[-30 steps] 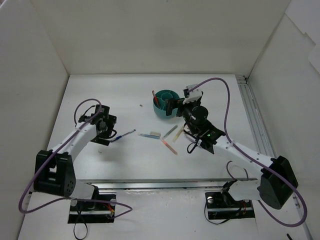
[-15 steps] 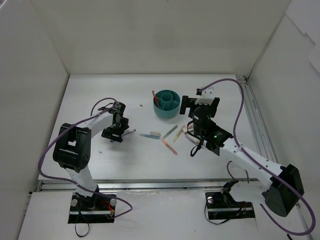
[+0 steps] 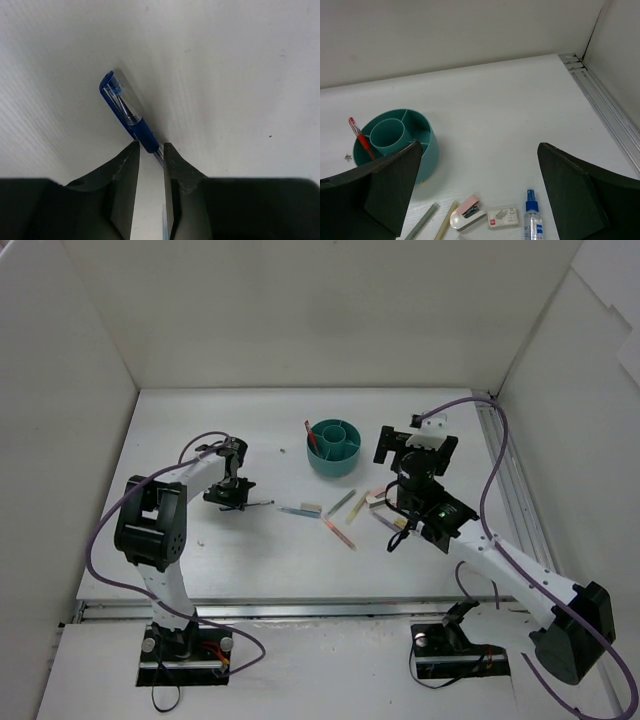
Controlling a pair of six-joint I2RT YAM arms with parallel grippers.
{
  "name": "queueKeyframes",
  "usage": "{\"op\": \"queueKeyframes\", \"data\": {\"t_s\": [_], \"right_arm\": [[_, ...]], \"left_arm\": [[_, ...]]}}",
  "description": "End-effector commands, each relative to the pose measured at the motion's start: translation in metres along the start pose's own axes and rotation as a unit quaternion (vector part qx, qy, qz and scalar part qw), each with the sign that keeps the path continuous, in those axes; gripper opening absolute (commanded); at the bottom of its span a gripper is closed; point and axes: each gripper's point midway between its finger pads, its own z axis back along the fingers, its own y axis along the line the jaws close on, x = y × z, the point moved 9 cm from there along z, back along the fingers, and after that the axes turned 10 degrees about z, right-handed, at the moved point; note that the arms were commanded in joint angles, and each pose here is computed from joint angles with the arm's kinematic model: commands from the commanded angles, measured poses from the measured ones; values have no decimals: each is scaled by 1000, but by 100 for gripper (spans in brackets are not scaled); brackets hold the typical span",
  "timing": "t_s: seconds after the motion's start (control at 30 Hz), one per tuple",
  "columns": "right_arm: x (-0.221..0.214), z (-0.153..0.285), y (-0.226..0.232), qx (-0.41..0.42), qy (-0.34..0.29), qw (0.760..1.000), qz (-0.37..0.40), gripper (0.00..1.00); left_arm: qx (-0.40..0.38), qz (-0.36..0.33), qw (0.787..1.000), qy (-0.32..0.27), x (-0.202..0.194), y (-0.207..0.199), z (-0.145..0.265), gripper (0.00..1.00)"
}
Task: Sort the stationery into containers
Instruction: Pick up the pen from the center of the board.
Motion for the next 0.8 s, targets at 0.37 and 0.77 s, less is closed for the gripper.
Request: {"op": "queueKeyframes", "data": {"t_s": [0.37, 0.77], "right_arm": [[35, 15, -38, -57, -67, 993, -79, 98], [32, 15, -41, -55, -70, 993, -78, 98]], "left_arm": [[-39, -36, 997, -58, 20, -30, 24, 0], [-428, -340, 826, -140, -1, -113, 147, 0]]}}
